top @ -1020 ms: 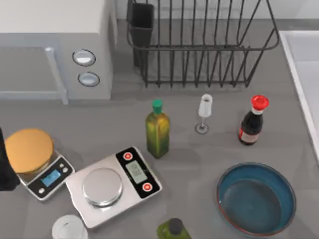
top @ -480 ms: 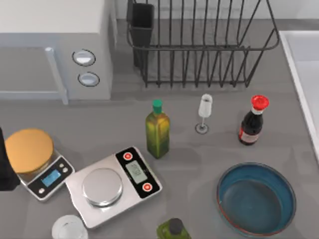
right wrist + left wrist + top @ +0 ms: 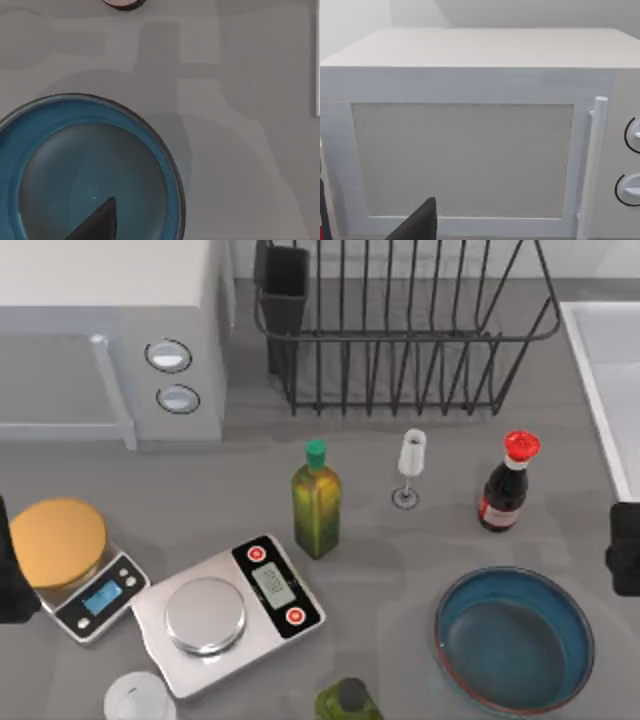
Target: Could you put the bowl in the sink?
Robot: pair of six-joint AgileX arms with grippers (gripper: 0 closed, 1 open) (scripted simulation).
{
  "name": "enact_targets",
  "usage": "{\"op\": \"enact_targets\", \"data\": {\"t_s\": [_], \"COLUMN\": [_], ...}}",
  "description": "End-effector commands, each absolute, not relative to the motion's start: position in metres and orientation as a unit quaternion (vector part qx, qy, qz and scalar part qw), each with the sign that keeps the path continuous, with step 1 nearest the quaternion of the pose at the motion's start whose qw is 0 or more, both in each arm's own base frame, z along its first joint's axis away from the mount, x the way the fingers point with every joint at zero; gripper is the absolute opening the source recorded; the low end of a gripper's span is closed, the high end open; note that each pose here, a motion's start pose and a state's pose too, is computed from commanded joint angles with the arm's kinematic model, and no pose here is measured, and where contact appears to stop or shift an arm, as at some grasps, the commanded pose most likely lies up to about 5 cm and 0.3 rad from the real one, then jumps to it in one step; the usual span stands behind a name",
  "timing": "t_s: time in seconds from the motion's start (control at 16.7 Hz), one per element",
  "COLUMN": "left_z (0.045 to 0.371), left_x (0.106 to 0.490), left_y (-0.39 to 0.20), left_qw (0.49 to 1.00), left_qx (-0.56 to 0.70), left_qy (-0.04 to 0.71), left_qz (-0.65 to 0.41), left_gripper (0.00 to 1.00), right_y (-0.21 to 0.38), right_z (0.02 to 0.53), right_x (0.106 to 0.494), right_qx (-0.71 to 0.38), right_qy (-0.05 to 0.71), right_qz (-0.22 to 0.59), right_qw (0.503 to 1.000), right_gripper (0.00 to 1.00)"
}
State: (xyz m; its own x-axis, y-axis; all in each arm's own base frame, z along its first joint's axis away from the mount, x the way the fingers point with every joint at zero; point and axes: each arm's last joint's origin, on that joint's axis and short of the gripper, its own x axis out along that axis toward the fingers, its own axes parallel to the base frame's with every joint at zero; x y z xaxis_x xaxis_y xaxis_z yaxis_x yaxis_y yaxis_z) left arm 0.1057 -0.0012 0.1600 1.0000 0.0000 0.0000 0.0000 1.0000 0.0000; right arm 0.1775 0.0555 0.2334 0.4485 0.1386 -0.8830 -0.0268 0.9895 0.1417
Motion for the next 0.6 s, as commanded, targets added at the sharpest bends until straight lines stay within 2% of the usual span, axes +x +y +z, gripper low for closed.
{"op": "enact_targets", "data": {"t_s": [0.3, 0.42, 0.6], "left_z": [0.160, 0.160, 0.160], "left_x": [0.106, 0.106, 0.106], "left_y": [-0.001, -0.001, -0.001], "left_qw": [1.000, 1.000, 1.000], "left_qx": [0.000, 0.000, 0.000], "left_qy": [0.000, 0.000, 0.000], "left_qz": [0.000, 0.000, 0.000], "left_gripper": [1.00, 1.00, 1.00], "right_y": [0.092, 0.102, 0.107], "right_z": [0.231, 0.229, 0.229], "right_x": [0.216, 0.224, 0.227], "right_qx": [0.019, 0.009, 0.003], "right_qy": [0.668, 0.695, 0.707], "right_qz": [0.013, 0.002, -0.004], "right_qw": [0.744, 0.719, 0.707], "right_gripper": [1.00, 1.00, 1.00]}}
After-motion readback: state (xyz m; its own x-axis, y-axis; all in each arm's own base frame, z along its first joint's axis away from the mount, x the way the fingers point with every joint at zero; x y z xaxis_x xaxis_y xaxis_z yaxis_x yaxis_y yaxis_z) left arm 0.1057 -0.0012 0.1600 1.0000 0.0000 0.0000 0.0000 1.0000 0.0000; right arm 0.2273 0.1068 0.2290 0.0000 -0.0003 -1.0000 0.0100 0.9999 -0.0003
